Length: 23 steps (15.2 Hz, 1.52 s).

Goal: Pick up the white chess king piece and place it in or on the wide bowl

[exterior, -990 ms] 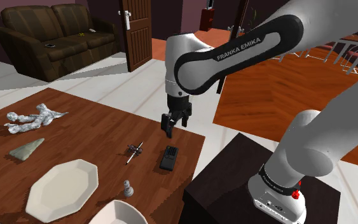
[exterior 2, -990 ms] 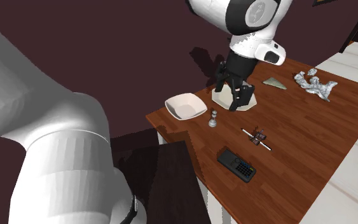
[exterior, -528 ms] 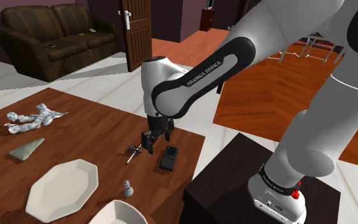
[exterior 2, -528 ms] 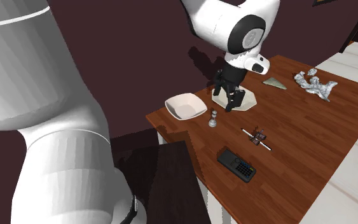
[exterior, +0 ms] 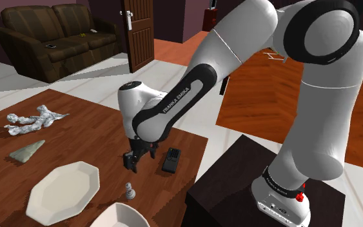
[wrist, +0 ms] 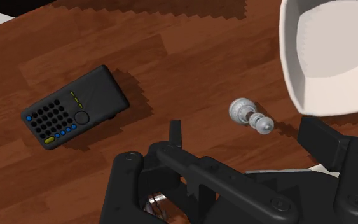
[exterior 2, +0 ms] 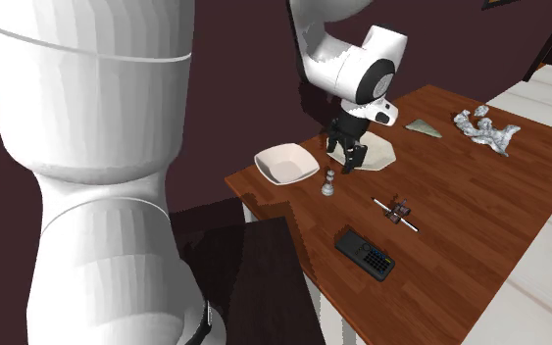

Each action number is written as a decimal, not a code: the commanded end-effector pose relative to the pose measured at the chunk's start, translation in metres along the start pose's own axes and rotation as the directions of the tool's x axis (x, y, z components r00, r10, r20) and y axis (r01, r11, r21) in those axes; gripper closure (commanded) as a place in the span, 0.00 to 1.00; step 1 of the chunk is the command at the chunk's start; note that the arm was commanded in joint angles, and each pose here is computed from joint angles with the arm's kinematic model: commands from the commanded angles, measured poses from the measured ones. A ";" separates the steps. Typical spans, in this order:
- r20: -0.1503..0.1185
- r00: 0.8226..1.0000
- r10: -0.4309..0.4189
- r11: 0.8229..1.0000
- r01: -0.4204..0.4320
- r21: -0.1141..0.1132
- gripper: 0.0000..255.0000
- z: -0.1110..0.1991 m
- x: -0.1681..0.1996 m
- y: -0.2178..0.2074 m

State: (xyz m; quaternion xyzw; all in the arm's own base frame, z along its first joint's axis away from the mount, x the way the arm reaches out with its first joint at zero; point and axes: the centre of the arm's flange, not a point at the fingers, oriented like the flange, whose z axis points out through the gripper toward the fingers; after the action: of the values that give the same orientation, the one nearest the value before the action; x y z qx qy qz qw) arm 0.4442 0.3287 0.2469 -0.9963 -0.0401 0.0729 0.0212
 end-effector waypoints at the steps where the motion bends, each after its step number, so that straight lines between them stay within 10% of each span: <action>1: 0.003 1.000 0.004 1.000 -0.004 -0.005 0.00 0.022 0.011 -0.016; 15: 0.012 1.000 0.014 1.000 -0.014 -0.022 0.00 0.122 0.050 -0.069; 23: 0.012 1.000 0.014 1.000 -0.014 -0.022 0.00 0.125 0.050 -0.068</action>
State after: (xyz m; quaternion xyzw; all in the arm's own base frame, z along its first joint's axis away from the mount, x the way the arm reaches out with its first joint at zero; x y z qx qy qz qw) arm 0.4696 0.4055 0.1197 -0.9963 -0.0342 0.0788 0.0093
